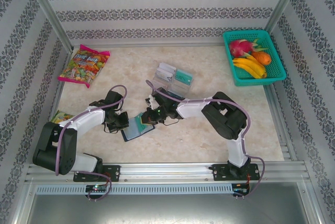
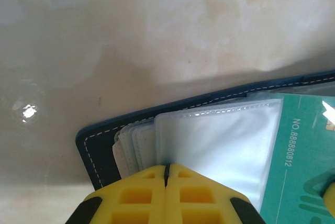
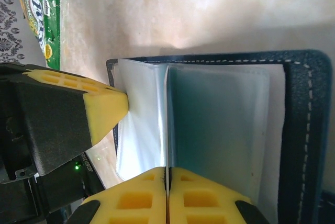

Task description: Put the credit cards into the card holder

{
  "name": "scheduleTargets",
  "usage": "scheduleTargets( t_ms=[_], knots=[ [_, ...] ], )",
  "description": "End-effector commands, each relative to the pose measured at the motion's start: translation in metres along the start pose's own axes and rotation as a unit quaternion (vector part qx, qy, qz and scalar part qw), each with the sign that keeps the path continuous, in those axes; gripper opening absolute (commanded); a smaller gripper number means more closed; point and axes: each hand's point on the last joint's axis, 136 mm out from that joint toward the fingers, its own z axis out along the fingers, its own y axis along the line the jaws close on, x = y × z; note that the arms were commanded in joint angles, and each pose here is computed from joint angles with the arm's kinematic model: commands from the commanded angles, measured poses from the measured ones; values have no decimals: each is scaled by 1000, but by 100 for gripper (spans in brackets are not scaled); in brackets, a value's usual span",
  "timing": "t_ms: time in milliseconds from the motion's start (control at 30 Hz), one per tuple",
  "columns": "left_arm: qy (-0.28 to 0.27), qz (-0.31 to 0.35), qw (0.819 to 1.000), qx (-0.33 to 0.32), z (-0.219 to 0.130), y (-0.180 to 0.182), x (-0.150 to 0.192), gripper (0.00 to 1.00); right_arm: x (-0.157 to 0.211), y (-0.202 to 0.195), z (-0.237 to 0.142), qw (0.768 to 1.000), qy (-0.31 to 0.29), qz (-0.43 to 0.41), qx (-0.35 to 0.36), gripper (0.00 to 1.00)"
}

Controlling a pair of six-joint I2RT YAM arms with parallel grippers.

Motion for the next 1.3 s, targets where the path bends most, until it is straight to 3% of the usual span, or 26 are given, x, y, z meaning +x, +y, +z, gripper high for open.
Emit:
scheduleTargets(
  t_ms=[0, 300, 833, 1267],
  knots=[
    [56, -17, 994, -92, 16, 46, 32, 0, -4, 24, -9, 999, -12, -28, -18, 7],
    [56, -16, 994, -91, 16, 46, 32, 0, -6, 31, -25, 999, -30, -39, -15, 7],
    [57, -16, 994, -92, 16, 46, 32, 0, 2, 12, 4, 1000, -3, -24, -3, 6],
    [59, -15, 994, -92, 16, 46, 33, 0, 3, 3, -2, 1000, -11, -21, 12, 6]
  ],
)
